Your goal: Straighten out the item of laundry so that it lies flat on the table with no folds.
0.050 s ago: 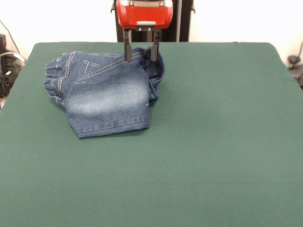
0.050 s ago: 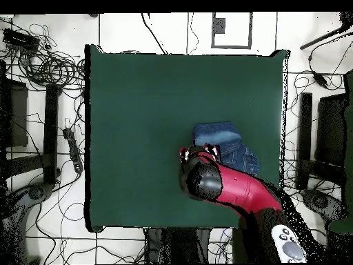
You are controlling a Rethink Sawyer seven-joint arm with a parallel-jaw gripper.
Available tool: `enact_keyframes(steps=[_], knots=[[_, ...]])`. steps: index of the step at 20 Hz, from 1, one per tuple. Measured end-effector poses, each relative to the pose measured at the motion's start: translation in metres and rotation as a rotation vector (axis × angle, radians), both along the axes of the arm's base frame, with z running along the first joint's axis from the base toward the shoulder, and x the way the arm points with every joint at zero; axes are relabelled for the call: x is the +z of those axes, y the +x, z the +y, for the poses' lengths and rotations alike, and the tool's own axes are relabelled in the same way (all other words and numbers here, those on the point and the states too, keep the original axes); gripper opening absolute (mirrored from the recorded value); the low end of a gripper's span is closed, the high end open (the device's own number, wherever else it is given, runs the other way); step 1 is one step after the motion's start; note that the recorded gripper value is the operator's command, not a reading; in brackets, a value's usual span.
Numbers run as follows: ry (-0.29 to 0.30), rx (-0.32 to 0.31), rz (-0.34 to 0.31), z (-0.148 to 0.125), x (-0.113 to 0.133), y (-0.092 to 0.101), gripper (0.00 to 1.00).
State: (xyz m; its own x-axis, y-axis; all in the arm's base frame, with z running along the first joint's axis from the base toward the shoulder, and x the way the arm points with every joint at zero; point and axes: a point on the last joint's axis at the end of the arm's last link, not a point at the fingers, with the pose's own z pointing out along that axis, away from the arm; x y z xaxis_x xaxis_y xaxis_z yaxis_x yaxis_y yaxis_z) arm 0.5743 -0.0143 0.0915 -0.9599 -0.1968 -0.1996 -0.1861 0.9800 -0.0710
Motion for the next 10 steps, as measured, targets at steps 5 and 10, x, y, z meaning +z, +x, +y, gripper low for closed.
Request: enact_keyframes(steps=[5,10], knots=[[0.010,-0.005,0.028,0.001,-0.010,-0.011,1.00],[0.013,-0.013,0.037,-0.002,-0.010,-0.017,1.00]])
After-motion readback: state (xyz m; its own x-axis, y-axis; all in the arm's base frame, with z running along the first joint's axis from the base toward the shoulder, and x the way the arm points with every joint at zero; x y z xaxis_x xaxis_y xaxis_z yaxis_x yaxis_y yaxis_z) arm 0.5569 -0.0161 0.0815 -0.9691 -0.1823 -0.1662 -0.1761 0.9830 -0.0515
